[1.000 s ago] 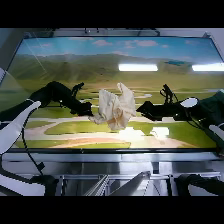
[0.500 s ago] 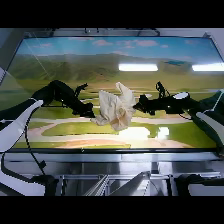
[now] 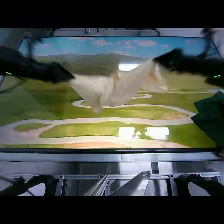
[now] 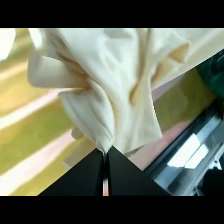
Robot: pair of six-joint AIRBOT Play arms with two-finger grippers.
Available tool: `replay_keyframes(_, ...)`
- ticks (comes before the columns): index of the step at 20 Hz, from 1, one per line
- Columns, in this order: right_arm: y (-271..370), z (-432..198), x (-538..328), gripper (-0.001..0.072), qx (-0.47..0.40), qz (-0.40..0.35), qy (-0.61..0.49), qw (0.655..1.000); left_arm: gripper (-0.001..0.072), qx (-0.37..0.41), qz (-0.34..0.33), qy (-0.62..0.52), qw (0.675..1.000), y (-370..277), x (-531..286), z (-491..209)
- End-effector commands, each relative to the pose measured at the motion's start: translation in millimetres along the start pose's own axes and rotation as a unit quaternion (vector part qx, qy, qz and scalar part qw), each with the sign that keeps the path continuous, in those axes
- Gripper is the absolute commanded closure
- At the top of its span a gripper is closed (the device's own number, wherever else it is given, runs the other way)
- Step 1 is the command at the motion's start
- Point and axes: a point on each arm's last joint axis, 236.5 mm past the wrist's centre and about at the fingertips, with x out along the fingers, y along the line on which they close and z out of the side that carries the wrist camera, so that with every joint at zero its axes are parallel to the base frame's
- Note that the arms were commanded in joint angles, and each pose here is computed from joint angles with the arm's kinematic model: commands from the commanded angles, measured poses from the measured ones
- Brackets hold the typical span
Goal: Fold the shirts.
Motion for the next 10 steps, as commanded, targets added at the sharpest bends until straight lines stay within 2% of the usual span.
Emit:
replay_keyframes(1,131.2,58.5,-114.7,0.0693,-0.181,0.007,-0.147,0.972,0.0689,0.155,0.039,-0.187,0.969,-119.5,-136.8,50.7)
replay_keyframes(3,178.9,48.3,-148.7,0.0693,-0.234,0.01,-0.18,0.955,0.0688,0.216,0.049,-0.237,0.946,-173.2,-178.3,44.8)
replay_keyframes(5,201.2,33.7,-160.2,0.0693,-0.257,0.022,-0.177,0.95,0.0688,0.24,0.055,-0.249,0.937,-194.3,-193.1,34.3)
replay_keyframes(7,192.5,25.3,-154.9,0.0693,-0.249,0.015,-0.153,0.956,0.0688,0.225,0.064,-0.239,0.942,-183.1,-187.7,30.0)
replay_keyframes(10,130.6,6.7,-117.7,0.0692,-0.168,0.001,-0.074,0.983,0.0688,0.151,0.052,-0.181,0.97,-128.3,-142.7,22.3)
